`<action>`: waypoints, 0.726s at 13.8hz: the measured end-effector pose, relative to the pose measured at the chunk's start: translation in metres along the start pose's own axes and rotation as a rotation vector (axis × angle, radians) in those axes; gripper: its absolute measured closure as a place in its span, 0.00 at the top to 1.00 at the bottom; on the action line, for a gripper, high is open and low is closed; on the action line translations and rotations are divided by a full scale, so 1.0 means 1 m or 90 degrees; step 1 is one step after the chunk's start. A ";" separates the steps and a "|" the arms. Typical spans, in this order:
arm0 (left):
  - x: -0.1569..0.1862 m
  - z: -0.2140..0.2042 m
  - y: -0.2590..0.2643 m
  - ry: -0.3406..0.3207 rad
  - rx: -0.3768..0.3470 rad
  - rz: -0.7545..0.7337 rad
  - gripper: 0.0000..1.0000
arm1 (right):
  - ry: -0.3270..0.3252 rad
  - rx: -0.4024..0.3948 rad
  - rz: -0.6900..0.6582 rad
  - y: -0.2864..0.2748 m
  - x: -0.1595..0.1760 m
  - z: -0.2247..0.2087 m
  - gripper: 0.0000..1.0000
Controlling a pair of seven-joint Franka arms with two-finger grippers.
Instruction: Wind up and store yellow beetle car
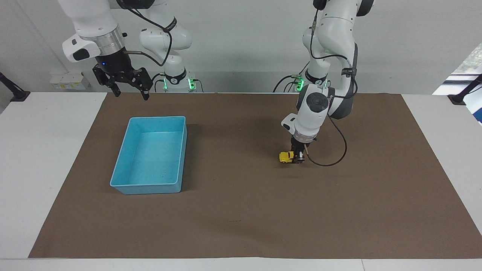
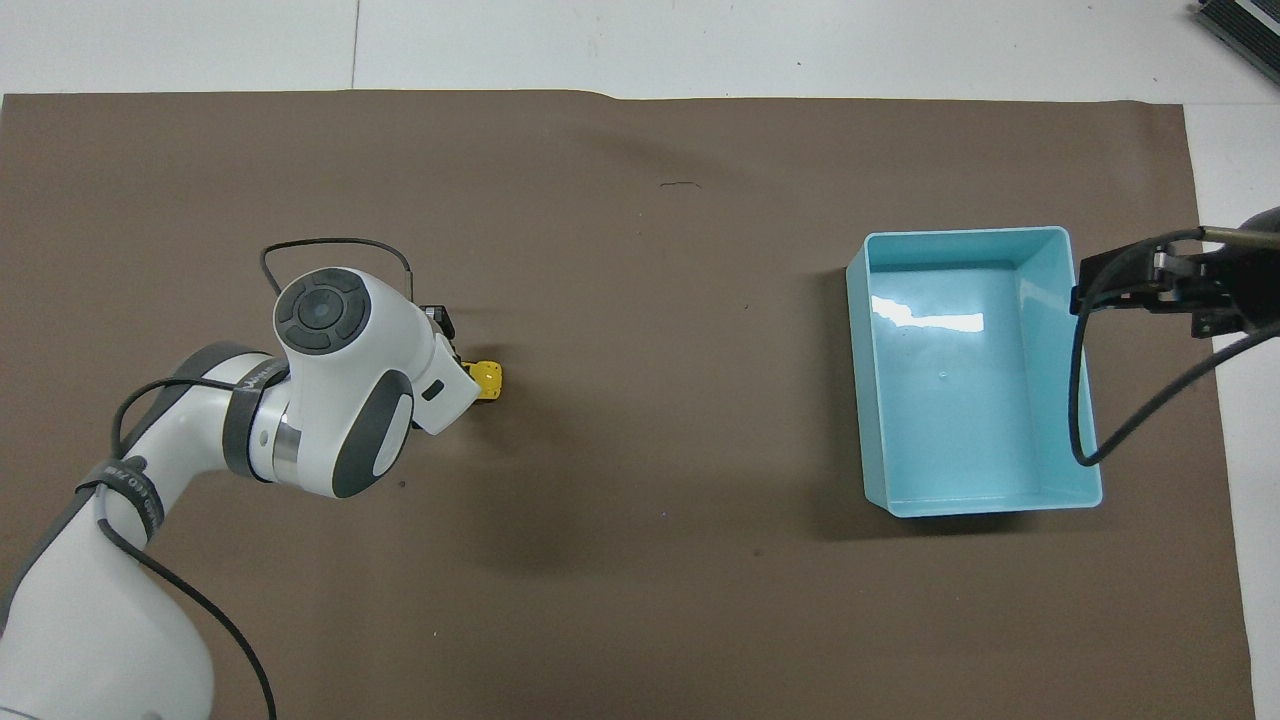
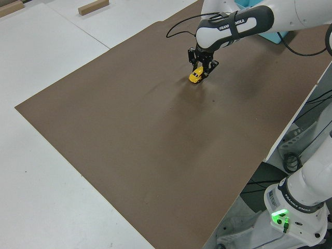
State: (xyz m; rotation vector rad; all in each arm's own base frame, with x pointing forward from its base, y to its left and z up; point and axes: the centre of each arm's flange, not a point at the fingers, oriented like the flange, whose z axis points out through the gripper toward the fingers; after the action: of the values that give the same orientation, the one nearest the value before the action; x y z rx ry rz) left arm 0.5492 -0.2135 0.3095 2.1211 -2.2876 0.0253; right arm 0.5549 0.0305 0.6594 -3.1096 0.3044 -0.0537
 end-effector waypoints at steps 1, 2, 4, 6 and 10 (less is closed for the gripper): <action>-0.008 0.000 -0.002 0.000 0.000 0.001 0.45 | 0.000 0.000 0.000 0.000 0.000 0.000 1.00; -0.017 0.000 -0.003 0.000 -0.001 0.005 0.45 | 0.000 0.000 0.000 0.000 0.000 0.000 1.00; -0.030 0.000 -0.005 0.000 -0.002 0.006 0.45 | 0.000 0.000 0.000 0.000 0.000 0.000 1.00; -0.038 -0.001 -0.007 -0.001 -0.003 0.006 0.45 | 0.000 0.000 0.000 0.000 0.000 0.000 1.00; -0.042 -0.001 -0.008 -0.001 -0.003 0.003 0.45 | 0.000 0.000 0.000 0.000 0.000 0.000 1.00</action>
State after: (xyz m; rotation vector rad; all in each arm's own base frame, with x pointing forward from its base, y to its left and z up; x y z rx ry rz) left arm 0.5601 -0.1718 0.3096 2.1143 -2.2902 0.0187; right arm 0.5549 0.0304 0.6594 -3.1096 0.3045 -0.0537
